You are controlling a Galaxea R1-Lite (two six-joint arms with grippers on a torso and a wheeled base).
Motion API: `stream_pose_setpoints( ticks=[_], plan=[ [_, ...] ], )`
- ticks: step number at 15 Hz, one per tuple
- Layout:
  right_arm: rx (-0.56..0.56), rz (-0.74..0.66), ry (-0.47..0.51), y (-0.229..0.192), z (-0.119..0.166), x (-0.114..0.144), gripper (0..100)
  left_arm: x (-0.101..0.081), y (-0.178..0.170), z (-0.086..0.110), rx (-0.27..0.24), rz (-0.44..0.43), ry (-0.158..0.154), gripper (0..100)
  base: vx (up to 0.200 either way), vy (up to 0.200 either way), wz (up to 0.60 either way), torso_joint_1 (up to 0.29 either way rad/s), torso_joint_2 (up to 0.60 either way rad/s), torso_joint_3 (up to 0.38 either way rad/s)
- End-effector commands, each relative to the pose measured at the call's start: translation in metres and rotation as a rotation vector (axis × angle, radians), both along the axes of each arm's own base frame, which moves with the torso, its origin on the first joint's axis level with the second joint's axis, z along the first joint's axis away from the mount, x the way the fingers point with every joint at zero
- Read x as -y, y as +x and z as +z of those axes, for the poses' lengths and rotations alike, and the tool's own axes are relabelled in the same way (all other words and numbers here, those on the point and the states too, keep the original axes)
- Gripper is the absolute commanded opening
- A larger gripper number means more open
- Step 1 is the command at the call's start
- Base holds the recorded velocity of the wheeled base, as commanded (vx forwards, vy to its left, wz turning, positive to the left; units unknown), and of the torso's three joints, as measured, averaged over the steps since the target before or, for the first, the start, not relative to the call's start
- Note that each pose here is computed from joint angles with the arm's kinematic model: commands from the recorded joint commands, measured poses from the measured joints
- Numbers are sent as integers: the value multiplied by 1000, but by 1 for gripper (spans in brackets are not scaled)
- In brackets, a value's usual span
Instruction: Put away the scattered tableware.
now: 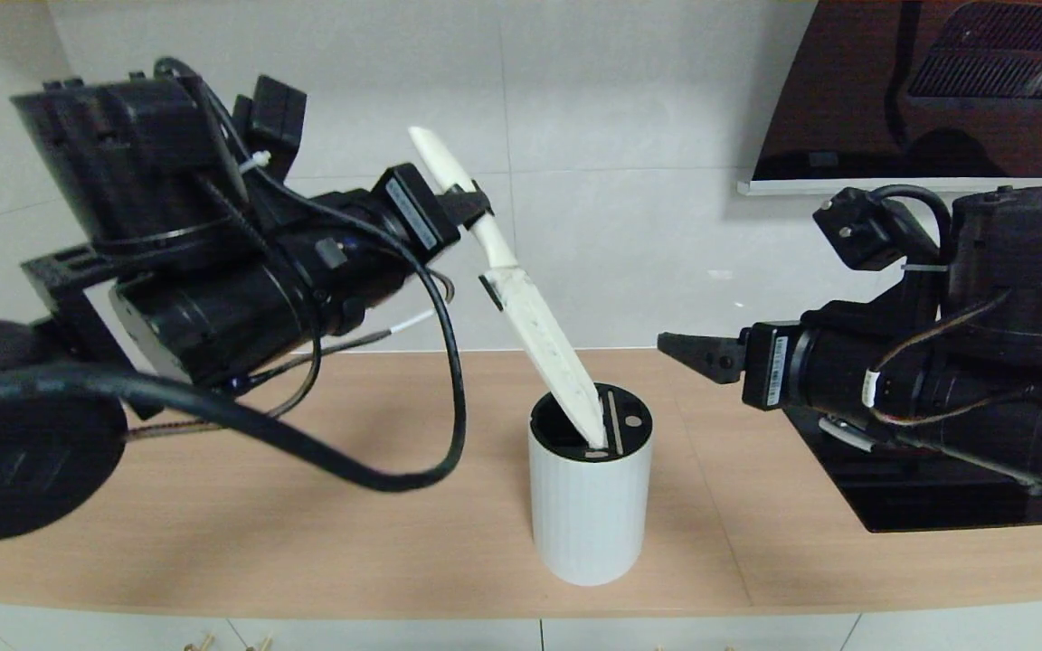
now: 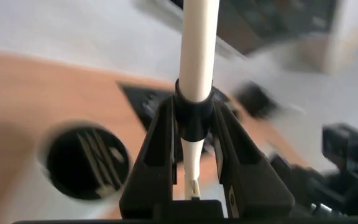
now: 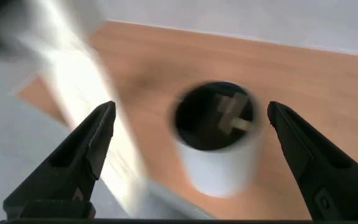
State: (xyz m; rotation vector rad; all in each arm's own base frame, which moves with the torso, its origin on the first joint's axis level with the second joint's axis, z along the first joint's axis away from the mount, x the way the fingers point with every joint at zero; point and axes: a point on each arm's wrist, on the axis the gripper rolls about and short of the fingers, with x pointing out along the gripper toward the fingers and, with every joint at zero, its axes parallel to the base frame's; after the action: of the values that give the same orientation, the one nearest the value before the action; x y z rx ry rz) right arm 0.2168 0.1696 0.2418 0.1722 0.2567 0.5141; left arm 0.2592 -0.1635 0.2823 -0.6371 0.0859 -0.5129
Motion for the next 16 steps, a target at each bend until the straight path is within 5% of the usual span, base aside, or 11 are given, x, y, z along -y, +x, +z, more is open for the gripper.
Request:
stream_pose_setpoints(
  ticks=[1, 2, 4, 5, 10, 12, 16],
  plan=[
    [5, -46, 5, 8, 3, 11, 100, 16, 9, 20, 72, 98, 62, 0, 0, 0, 0, 0, 0, 0],
    [0, -52, 1, 9, 2, 12, 100, 17, 6, 20, 77, 127, 75, 0, 0, 0, 0, 0, 0, 0],
    [-10, -68, -8, 16, -3, 14, 100, 34, 0, 7, 72, 220, 180, 0, 0, 0, 0, 0, 0, 0],
    [-13, -68, -12, 16, -4, 13, 100, 38, -2, 5, 81, 237, 206, 0, 0, 0, 0, 0, 0, 0],
    [-20, -64, -73, 20, -15, 11, 100, 77, 11, -46, 242, 349, 380, 0, 0, 0, 0, 0, 0, 0],
    [-18, -64, -73, 20, -15, 11, 100, 87, 16, -55, 306, 419, 396, 0, 0, 0, 0, 0, 0, 0],
    [-19, -64, -74, 20, -15, 11, 100, 94, 8, -58, 304, 408, 398, 0, 0, 0, 0, 0, 0, 0]
  ],
)
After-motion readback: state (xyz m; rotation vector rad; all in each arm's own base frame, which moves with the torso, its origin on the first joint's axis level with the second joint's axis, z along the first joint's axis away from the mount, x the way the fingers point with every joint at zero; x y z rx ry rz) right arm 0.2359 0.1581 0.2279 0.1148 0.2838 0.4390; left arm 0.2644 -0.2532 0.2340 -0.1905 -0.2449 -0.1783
